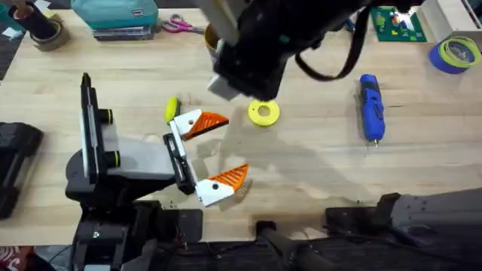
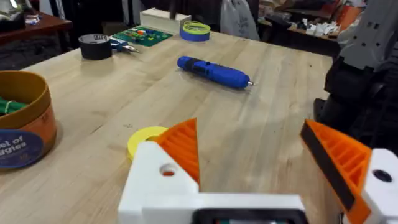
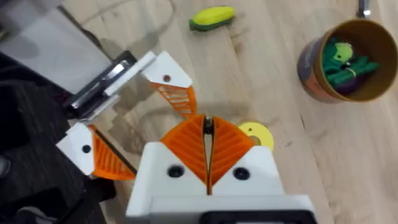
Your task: Pick up the gripper from the table and insert it into the empty holder that is missing its gripper. Then pick up a screw, insert it into the mounting hole, and use the screwdriver to tighten it. Finally, clean up the table by picking up the vegetable and placing it into the bucket.
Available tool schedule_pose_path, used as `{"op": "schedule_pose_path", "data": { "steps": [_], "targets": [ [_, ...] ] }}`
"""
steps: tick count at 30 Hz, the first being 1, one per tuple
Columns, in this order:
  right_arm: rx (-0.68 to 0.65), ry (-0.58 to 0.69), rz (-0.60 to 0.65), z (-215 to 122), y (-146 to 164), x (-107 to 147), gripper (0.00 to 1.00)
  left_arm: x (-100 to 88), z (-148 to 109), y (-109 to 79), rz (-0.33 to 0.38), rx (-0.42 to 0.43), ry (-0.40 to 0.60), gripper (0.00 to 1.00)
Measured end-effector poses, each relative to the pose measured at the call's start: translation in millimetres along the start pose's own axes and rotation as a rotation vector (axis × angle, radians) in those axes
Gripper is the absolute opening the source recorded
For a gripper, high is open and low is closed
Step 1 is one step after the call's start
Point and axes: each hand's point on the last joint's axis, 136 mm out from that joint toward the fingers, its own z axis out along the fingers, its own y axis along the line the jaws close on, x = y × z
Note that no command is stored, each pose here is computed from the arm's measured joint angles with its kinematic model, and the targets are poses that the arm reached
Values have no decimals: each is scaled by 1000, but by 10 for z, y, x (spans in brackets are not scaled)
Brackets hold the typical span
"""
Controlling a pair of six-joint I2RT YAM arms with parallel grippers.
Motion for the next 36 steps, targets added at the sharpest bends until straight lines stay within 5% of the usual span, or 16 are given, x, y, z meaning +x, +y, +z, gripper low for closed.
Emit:
{"op": "schedule_pose_path", "data": {
  "steps": [36],
  "targets": [
    [-124,71,-79,664,414,-140,6,0,0,0,0,0,0,986]
  ]
}}
